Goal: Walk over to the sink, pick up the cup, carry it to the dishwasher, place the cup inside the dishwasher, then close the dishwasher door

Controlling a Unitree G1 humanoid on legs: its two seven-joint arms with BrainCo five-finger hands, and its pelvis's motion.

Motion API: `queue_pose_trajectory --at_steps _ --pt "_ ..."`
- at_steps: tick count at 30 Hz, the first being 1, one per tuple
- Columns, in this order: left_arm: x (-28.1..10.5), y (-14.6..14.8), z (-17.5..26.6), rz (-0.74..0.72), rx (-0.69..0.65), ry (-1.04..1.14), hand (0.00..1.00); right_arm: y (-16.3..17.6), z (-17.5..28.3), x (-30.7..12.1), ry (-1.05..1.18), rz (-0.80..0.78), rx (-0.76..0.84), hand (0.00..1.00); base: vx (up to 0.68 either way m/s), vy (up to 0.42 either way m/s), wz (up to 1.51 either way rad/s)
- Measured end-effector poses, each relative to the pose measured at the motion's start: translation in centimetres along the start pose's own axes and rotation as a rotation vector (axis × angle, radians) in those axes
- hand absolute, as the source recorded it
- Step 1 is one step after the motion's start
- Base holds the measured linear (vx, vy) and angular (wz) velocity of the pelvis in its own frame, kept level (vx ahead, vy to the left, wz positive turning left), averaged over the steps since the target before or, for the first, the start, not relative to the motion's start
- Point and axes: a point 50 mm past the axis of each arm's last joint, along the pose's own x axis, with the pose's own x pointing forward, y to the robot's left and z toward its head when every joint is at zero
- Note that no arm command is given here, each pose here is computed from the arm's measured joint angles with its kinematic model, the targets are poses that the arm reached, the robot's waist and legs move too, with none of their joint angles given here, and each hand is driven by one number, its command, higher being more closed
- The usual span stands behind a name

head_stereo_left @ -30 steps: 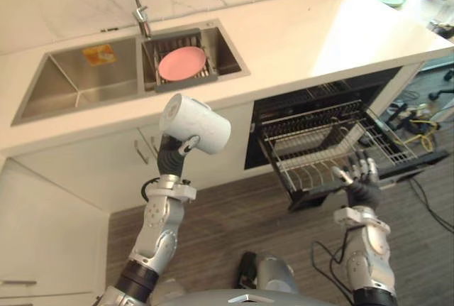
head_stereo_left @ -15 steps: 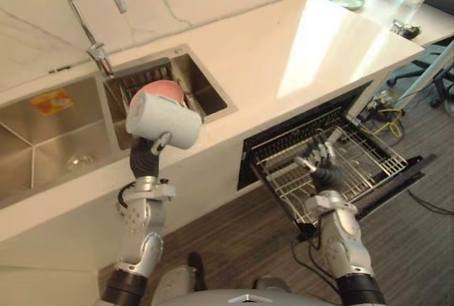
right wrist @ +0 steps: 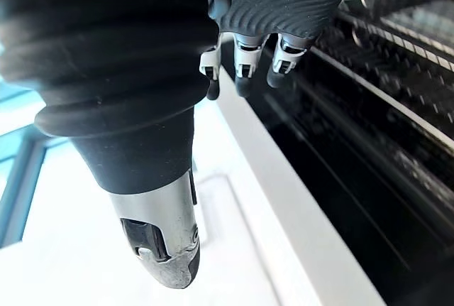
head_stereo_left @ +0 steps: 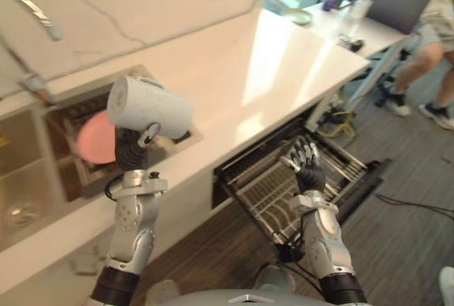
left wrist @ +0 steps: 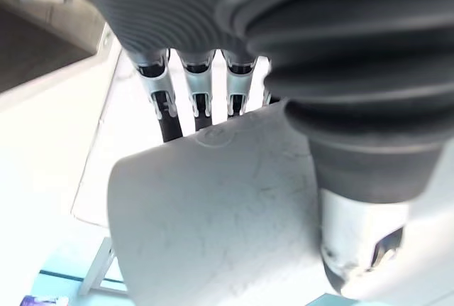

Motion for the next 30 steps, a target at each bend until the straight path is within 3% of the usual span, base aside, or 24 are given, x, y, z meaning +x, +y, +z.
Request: queue_pose_trajectory --at_steps 6,15,22,23,30 --pt "1.2 -2.1 -0.3 -0.059 -0.051 -0.012 1.0 -5.0 3.9 0.0 -0.142 -0.183 -0.064 0.0 0.09 -0.161 -0.39" --pt "0.4 -3.2 -2.0 -0.069 -0.077 0.073 1.0 -5.0 4.3 -0.8 -0.124 -0.123 -0.042 0.0 0.1 -0.056 0.03" --pt "0.5 -8.8 -3.2 -0.226 -0.123 0.104 1.0 -5.0 5.0 -1.4 -0.16 -0.108 0.043 0.0 0.06 0.047 0.56" --pt "1.8 -9.0 -2.4 -0.176 -0.115 0.066 1.0 -4.8 4.2 -2.5 -0.146 -0.095 0.079 0.0 -0.02 0.024 0.18" --pt "1.9 -8.4 -2.2 -0.159 -0.13 0.069 1.0 -4.6 4.4 -2.2 -0.158 -0.087 0.082 0.0 0.0 -0.001 0.09"
